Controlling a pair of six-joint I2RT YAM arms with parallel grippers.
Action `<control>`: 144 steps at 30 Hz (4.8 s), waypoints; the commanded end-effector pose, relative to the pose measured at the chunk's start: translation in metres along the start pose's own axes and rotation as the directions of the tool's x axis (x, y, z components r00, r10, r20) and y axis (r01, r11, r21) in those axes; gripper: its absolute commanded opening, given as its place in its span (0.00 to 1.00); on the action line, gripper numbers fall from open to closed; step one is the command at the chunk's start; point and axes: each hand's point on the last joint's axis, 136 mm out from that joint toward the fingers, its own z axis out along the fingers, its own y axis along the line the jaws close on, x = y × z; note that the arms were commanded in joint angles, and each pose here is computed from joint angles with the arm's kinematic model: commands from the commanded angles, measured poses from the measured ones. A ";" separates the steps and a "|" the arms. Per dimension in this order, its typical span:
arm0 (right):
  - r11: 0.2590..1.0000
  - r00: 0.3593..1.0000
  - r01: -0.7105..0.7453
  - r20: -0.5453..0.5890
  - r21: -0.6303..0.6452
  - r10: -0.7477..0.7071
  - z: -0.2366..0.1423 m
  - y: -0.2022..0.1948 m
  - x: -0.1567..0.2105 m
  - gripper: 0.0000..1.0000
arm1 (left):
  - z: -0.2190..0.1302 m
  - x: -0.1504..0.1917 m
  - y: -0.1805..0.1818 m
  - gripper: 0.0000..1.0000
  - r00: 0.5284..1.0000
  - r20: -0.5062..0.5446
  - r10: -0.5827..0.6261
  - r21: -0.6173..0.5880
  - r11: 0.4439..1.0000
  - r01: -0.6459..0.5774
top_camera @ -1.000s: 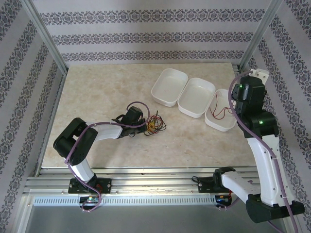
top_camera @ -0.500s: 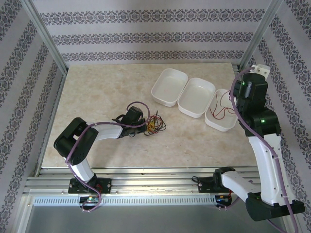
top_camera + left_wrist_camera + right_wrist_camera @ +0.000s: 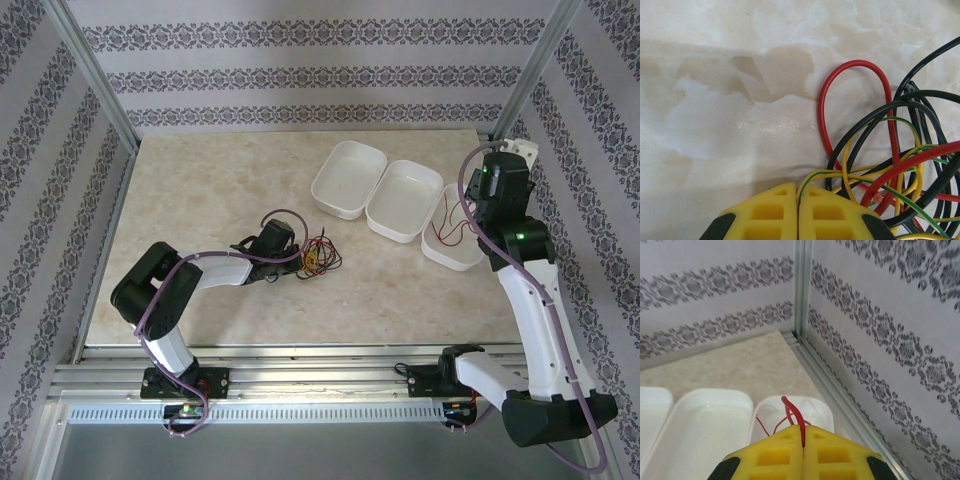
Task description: Untangle the cables
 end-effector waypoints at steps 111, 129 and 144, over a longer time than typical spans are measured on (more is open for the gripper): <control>0.497 0.713 0.263 -0.180 -0.827 -0.678 -0.067 0.285 0.237 0.39 | 0.008 0.005 -0.002 0.00 0.999 -0.013 -0.032 0.023 0.999 0.032; 0.485 0.636 0.279 -0.219 -0.829 -0.740 -0.036 0.315 0.276 0.32 | 0.010 0.008 0.001 0.00 0.999 -0.021 -0.036 0.015 0.999 0.036; 0.496 0.621 0.259 -0.251 -0.829 -0.743 -0.032 0.315 0.288 0.26 | 0.010 0.008 0.003 0.00 0.999 -0.022 -0.040 0.013 0.999 0.040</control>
